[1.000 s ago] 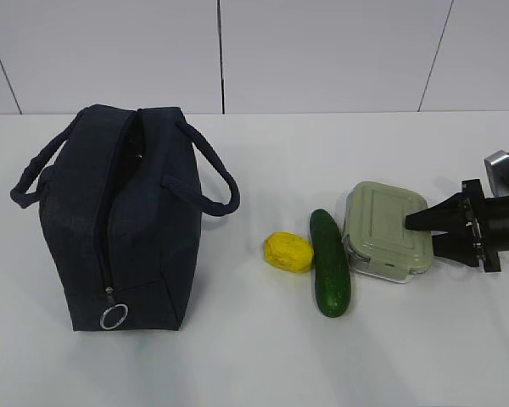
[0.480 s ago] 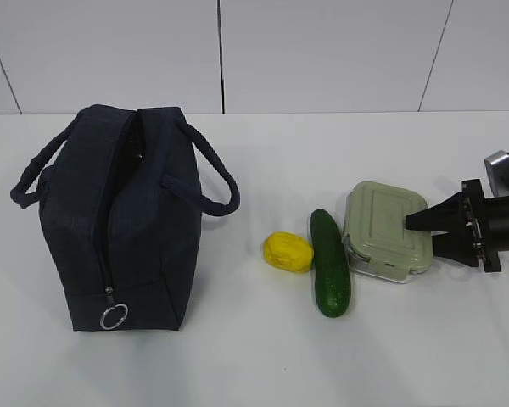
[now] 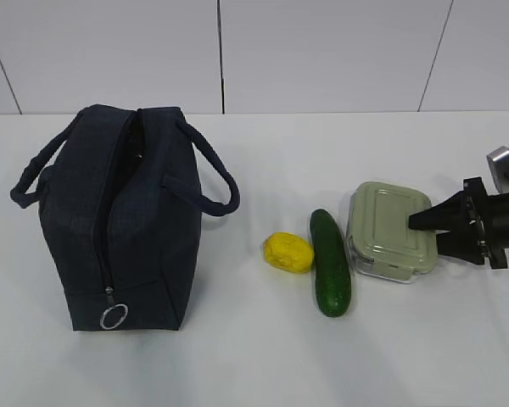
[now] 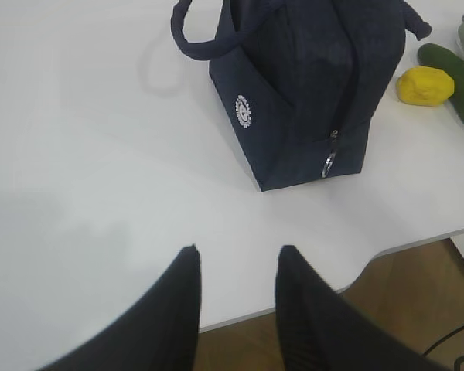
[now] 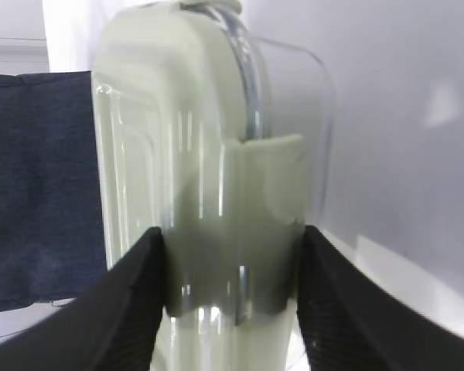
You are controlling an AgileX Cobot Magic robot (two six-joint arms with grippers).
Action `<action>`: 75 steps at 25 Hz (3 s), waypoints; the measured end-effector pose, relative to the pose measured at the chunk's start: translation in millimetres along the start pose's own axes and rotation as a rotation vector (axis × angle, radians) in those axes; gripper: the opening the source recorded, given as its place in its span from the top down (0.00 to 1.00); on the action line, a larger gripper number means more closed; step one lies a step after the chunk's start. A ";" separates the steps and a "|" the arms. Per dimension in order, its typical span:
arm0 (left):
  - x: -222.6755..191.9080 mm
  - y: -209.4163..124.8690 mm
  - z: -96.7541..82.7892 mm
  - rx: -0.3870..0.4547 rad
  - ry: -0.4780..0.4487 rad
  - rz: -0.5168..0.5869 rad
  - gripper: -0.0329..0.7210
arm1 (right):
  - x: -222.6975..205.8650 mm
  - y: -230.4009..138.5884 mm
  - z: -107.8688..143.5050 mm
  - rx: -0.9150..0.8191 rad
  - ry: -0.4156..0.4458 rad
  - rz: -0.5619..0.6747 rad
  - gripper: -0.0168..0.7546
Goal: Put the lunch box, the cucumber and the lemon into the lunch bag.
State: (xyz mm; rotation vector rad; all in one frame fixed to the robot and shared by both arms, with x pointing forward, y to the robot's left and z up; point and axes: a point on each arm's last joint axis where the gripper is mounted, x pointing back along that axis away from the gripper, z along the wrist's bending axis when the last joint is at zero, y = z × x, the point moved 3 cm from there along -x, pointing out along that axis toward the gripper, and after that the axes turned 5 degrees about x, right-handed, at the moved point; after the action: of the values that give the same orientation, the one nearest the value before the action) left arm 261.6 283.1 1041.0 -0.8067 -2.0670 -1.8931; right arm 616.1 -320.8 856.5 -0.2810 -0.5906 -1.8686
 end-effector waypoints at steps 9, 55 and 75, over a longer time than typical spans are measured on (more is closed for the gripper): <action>0.0 0.0 0.0 0.000 0.000 0.000 0.64 | 0.3 -0.7 -0.1 -0.020 -0.006 0.007 0.48; -11.5 32.7 -10.3 0.062 -0.069 0.021 0.64 | 21.5 12.3 38.1 -0.025 -0.025 -0.040 0.51; -55.7 73.2 -15.0 0.156 -0.101 0.158 0.52 | 1.3 8.6 82.5 0.012 0.015 0.005 0.51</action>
State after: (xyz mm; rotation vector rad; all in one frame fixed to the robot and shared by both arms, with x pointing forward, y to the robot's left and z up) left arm 343.5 256.4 1076.5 -1.0116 -2.1090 -1.6182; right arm 616.5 -280.9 929.2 -0.2598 -0.5903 -1.8597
